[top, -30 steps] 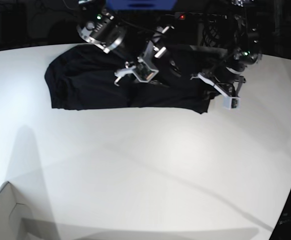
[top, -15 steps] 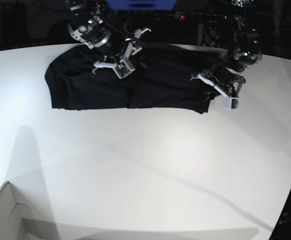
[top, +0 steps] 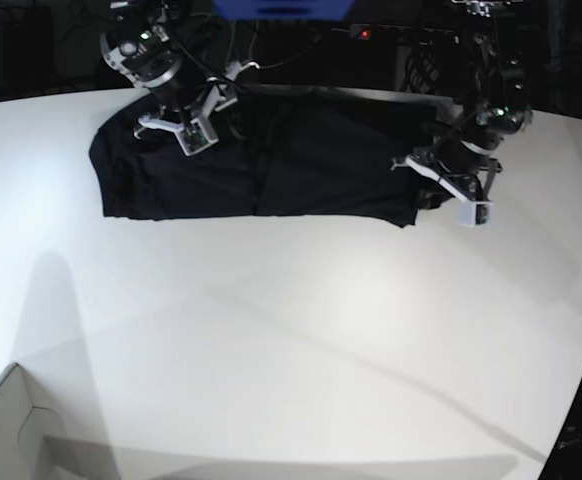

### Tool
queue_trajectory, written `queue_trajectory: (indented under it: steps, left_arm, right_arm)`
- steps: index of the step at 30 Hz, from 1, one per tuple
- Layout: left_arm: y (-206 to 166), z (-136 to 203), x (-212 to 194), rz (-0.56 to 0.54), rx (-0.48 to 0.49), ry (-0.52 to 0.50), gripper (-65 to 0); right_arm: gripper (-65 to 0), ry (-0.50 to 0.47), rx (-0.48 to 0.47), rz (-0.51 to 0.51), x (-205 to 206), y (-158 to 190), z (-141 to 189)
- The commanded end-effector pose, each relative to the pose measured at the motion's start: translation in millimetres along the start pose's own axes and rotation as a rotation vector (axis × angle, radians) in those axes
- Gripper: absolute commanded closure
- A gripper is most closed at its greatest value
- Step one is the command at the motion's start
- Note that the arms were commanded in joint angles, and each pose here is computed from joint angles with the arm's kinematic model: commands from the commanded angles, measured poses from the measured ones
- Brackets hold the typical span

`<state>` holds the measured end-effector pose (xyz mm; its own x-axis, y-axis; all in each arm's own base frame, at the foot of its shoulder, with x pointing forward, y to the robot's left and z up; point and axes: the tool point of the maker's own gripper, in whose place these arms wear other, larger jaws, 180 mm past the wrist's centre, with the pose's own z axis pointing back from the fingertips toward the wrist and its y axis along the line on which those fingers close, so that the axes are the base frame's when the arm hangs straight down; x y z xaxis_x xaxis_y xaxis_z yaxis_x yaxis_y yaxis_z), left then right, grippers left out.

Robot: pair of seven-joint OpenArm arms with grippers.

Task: Layout the t-shirt on the table in an organized manner, then fold the t-shirt properly
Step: 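Lay the folded end down and open both grippers, withdrawing them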

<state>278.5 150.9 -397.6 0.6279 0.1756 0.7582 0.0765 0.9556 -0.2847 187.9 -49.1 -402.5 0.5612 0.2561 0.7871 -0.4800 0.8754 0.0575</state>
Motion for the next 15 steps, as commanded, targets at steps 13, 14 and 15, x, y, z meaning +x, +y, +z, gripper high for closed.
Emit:
queue_trajectory:
  steps: [13,14,15]
  left_arm:
    - [-3,49,56,0.061,-0.050,-0.200,-10.6]
    - [5,52,54,0.079,-0.032,-0.204,-10.6]
    - [14,57,55,0.094,-0.009,-0.211,-10.8]
  right_arm:
    - [-24.9,-0.125,-0.205,0.001,42,-56,41]
    - [-25.3,-0.118,-0.241,-0.017,38,-66,45]
    - [-27.0,-0.115,-0.281,-0.037,35,-77,48]
